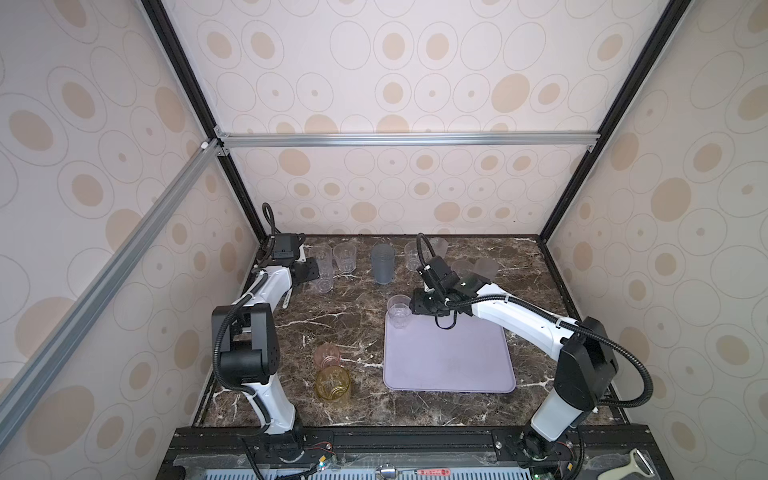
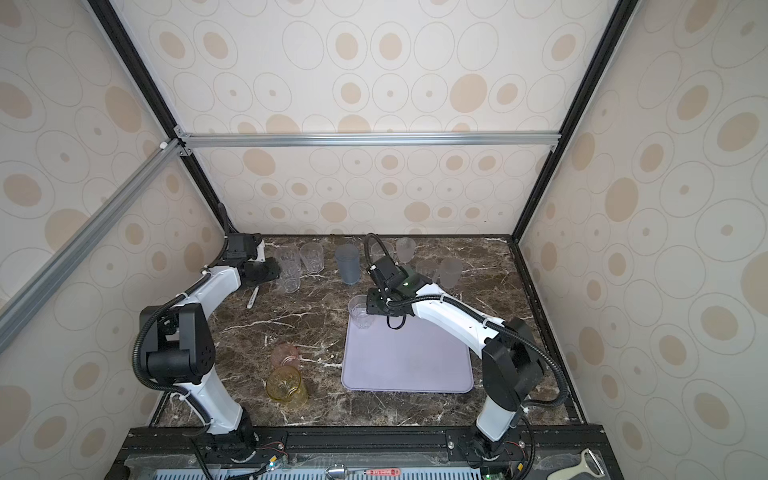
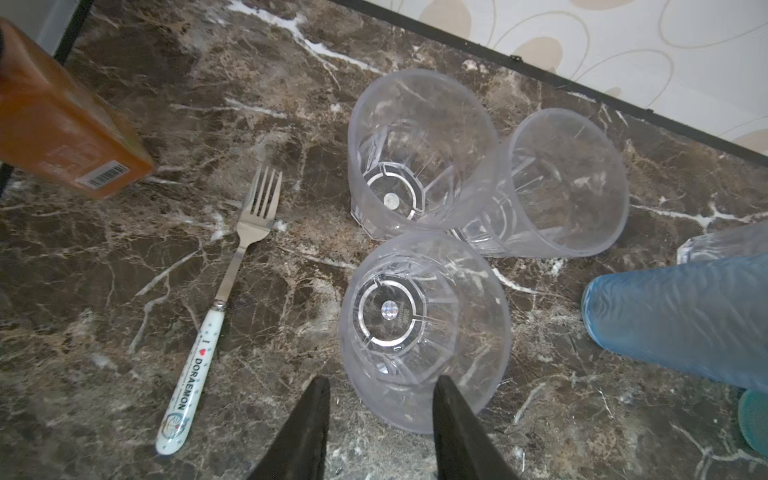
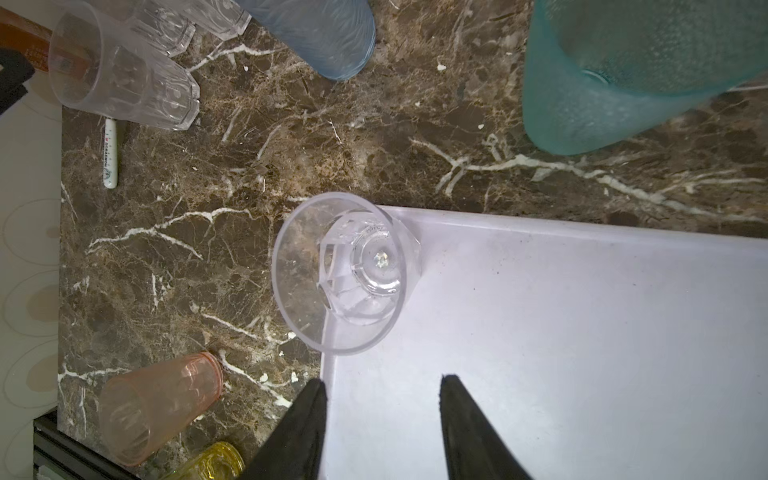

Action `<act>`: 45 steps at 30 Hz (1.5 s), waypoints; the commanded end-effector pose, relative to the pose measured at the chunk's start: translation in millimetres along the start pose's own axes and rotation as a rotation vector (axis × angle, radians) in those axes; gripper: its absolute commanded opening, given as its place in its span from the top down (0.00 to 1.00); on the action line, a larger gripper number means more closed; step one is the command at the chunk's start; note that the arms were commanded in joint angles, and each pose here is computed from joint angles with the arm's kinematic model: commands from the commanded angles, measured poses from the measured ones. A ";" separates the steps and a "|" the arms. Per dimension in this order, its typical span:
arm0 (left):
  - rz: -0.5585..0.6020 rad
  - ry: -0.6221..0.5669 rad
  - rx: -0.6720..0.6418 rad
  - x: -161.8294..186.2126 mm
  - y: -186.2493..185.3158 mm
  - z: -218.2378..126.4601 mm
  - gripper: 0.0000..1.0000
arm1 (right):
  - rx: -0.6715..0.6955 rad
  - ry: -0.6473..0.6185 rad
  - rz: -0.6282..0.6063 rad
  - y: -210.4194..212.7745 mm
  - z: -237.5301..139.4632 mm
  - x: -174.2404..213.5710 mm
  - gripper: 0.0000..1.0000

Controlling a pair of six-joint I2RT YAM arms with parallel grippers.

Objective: Place the glasses into the tray
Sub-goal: 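Grasp another clear faceted glass from the cluster with the left gripper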

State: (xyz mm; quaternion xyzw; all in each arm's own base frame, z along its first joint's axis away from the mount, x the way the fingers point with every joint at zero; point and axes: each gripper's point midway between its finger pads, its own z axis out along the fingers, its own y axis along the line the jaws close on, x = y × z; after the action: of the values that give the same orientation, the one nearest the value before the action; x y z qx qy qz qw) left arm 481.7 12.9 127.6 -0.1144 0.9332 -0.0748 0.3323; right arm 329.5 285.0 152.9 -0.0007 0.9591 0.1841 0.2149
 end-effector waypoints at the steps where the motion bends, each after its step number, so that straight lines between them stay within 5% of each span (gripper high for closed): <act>1: 0.035 -0.021 -0.016 -18.1 0.5 -3.4 0.60 | 0.007 0.007 -0.013 -0.5 1.7 4.6 0.53; 24: 0.060 0.056 -0.060 -0.3 17.7 37.3 0.80 | 0.009 0.030 -0.007 -2.6 12.6 12.9 0.55; 32: 0.074 0.034 -0.053 -3.5 13.4 8.9 0.99 | 0.004 0.033 -0.008 0.0 14.1 15.5 0.55; 40: 0.108 -0.027 -0.006 -14.0 -9.8 -49.1 1.00 | -0.006 -0.023 -0.057 20.8 -2.4 1.3 0.56; 45: 0.137 -0.153 0.006 -19.7 -54.4 -95.6 1.00 | 0.071 -0.210 -0.185 41.4 -31.5 -19.3 0.54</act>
State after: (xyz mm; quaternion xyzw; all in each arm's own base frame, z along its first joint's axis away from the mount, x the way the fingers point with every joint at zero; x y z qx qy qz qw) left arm 455.0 -1.3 195.1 -0.0680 0.9241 -0.0429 0.3735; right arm 326.2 312.8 177.3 -0.0454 0.9476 0.1710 0.2661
